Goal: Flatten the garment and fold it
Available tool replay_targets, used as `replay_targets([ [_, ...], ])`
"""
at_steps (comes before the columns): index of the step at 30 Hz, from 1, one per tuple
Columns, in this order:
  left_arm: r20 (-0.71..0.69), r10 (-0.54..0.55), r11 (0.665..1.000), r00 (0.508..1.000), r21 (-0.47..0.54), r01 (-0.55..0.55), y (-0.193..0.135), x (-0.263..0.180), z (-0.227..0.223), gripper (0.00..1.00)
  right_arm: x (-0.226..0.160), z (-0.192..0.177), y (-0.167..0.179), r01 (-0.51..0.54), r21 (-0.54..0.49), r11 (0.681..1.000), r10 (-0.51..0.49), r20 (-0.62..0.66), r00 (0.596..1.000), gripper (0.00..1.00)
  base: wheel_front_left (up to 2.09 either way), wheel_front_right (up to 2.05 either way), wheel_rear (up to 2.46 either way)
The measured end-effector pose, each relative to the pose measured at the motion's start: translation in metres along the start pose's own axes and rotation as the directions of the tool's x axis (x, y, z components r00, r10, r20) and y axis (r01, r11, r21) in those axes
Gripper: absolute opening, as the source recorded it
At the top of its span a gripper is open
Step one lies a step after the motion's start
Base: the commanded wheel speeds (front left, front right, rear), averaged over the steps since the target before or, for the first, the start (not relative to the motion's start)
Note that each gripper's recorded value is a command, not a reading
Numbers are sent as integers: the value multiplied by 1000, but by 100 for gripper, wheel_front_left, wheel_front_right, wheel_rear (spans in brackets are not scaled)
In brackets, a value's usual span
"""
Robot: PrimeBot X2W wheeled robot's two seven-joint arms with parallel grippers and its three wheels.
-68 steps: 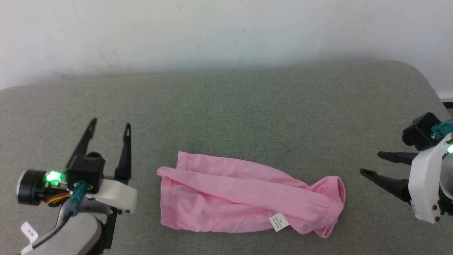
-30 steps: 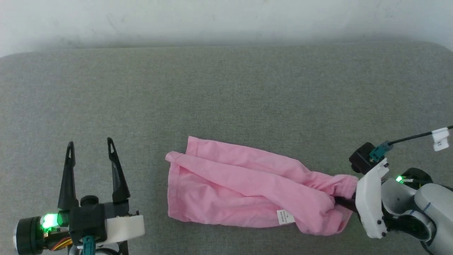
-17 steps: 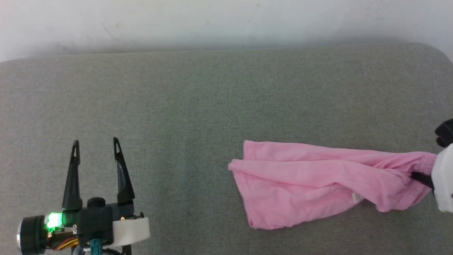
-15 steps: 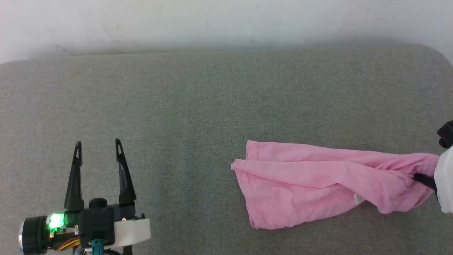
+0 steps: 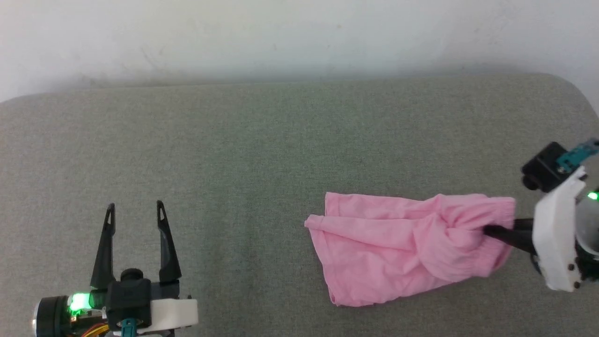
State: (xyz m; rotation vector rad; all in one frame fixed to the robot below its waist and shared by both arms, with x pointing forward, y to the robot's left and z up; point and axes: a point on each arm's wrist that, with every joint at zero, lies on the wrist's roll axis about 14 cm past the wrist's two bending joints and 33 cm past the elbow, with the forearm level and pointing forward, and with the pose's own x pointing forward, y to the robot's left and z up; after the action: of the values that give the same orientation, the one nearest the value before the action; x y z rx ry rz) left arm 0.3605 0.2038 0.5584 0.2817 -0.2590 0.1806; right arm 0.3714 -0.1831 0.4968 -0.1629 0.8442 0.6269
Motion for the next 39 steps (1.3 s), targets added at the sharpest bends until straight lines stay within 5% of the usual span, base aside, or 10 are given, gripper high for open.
replay_targets([
  [12, -28, 11, 1000, 1000, 2, -11, -4, 9, -12, 100, 73, 50, 73, -210, -129, 969, 209, -24, 978, 0, 0, 0, 0],
  [21, -59, 31, 999, 998, 12, -30, -3, 18, -25, 100, 138, 2, 92, -267, -174, 948, 216, -262, 940, 0, 0, 0, 0],
  [26, -87, 44, 999, 995, 24, -42, 0, 15, -33, 100, 150, 2, 94, -281, -194, 940, 228, -255, 940, 0, 0, 0, 0],
  [27, -87, 47, 999, 995, 27, -45, 1, 15, -33, 100, 150, 4, 94, -280, -201, 939, 230, -240, 943, 31, 0, 0, 0],
  [28, -86, 53, 998, 995, 30, -51, 3, 15, -33, 100, 148, 5, 95, -279, -210, 937, 231, -225, 947, 100, 0, 0, 0],
  [35, -70, 55, 998, 996, 39, -52, 9, 9, -26, 100, 108, 57, 99, -269, -224, 937, 288, 59, 956, 100, 0, 0, 0],
  [39, -43, 39, 999, 998, 28, -37, 5, 10, -18, 100, 68, 99, 80, -164, -264, 951, 240, 289, 927, 100, 0, 0, 0],
])
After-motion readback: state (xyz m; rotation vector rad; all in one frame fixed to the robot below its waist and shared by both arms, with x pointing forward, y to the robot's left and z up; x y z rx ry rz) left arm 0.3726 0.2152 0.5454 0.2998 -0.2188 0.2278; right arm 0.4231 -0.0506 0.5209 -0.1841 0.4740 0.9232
